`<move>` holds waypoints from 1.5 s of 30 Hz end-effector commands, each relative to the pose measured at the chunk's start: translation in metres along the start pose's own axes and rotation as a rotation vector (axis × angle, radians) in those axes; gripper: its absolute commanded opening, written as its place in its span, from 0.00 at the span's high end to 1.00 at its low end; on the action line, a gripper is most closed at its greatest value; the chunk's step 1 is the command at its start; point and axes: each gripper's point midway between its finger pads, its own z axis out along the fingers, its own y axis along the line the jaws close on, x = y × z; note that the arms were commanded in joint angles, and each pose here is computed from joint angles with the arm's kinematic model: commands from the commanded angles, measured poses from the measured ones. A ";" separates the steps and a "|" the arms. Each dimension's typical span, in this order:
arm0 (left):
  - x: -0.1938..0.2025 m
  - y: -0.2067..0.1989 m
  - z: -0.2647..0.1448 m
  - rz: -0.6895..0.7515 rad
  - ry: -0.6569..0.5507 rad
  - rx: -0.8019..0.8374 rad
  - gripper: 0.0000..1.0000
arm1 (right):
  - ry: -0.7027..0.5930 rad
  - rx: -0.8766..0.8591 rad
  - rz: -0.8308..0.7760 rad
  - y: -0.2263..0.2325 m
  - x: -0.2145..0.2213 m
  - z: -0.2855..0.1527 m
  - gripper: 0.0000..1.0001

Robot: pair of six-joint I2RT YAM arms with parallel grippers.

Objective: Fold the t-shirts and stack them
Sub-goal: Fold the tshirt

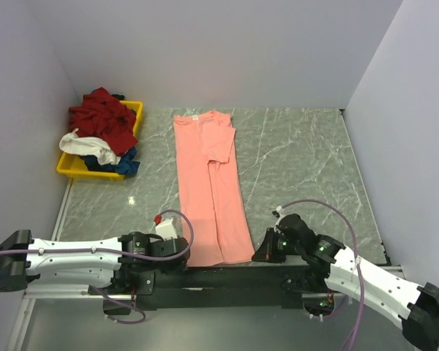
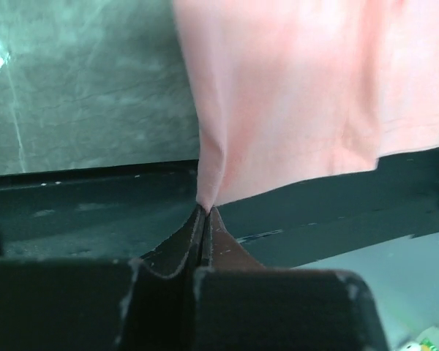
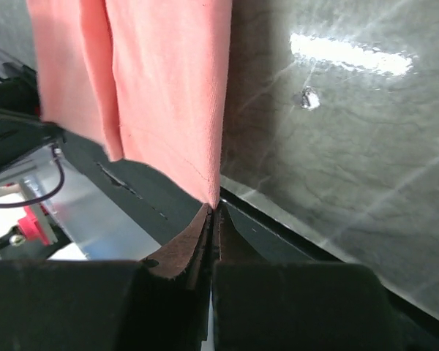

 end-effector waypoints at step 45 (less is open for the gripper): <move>-0.375 -0.053 0.069 -0.184 -0.416 -0.092 0.99 | -0.235 0.085 -0.015 0.077 -0.373 0.079 1.00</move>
